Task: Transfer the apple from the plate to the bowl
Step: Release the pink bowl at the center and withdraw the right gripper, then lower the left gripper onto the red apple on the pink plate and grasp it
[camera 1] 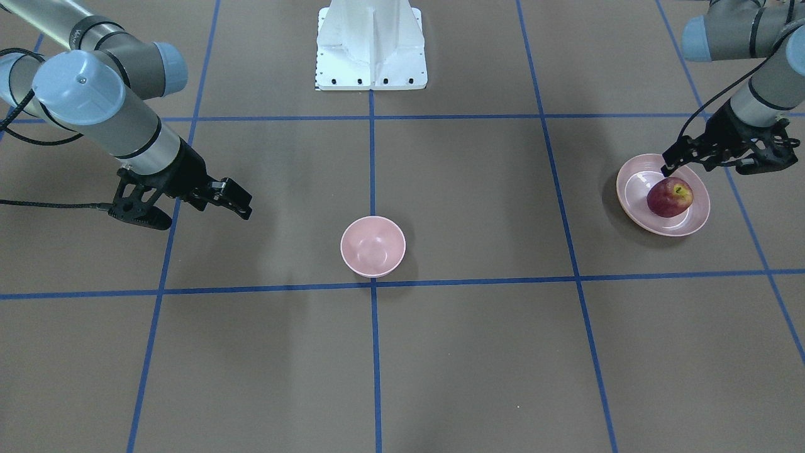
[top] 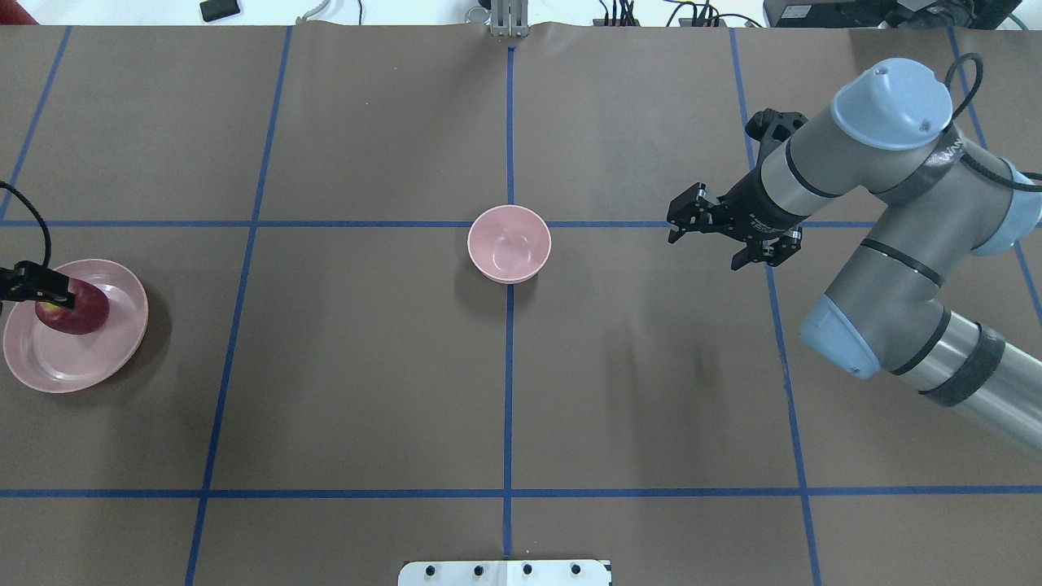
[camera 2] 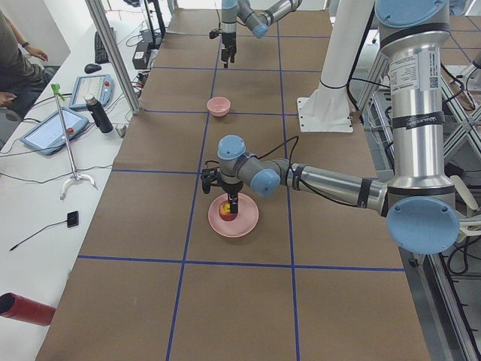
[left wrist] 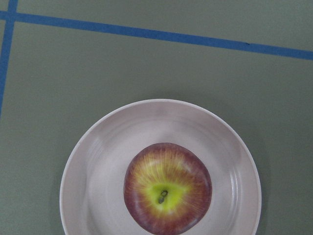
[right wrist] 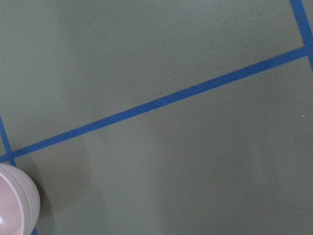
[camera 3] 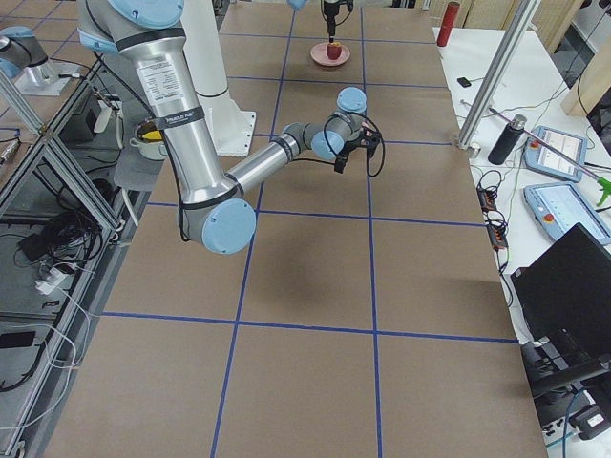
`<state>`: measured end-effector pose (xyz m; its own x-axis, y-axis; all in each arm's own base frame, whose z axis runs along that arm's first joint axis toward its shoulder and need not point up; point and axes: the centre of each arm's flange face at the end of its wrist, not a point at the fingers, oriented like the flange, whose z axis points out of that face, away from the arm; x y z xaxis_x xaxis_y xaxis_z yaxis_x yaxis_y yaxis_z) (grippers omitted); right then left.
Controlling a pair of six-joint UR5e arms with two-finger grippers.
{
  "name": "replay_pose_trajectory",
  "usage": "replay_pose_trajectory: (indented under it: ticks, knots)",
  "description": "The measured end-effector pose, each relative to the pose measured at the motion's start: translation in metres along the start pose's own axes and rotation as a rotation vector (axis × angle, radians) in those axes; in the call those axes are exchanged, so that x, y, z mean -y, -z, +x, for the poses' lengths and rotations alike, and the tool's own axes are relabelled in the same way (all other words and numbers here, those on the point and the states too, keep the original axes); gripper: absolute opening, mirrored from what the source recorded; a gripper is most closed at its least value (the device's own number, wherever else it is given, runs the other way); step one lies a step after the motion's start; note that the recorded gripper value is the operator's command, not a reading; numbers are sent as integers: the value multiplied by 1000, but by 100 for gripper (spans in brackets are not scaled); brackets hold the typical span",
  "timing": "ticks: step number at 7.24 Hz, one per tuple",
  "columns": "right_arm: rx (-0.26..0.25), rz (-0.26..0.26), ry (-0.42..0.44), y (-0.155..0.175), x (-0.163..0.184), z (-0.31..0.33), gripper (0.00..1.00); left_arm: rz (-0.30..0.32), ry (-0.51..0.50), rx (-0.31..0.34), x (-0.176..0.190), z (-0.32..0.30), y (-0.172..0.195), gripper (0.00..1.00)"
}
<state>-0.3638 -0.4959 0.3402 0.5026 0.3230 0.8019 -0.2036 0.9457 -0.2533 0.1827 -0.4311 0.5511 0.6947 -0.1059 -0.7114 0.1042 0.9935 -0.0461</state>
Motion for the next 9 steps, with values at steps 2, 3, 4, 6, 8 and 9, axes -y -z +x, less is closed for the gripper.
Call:
replay_pose_trajectory:
  ticks: [2, 3, 4, 6, 8, 9]
  knots:
    - [-12, 8, -4, 0, 0, 15, 100, 1, -5, 35, 9, 2, -22, 98]
    - [-16, 11, -2, -1, 1, 17, 100, 0, -4, 43, 14, 3, -29, 98]
    - [-19, 12, -1, -2, 1, 18, 100, -4, -4, 47, 17, 5, -35, 98]
    - [-23, 12, -1, -3, 1, 20, 100, -15, -10, 51, 24, 10, -50, 98]
    - [-25, 12, -2, -4, 2, 21, 100, -11, -21, 43, 27, 5, -63, 86]
    - [-25, 12, -2, -4, 2, 20, 100, -6, -26, 35, 28, 0, -70, 35]
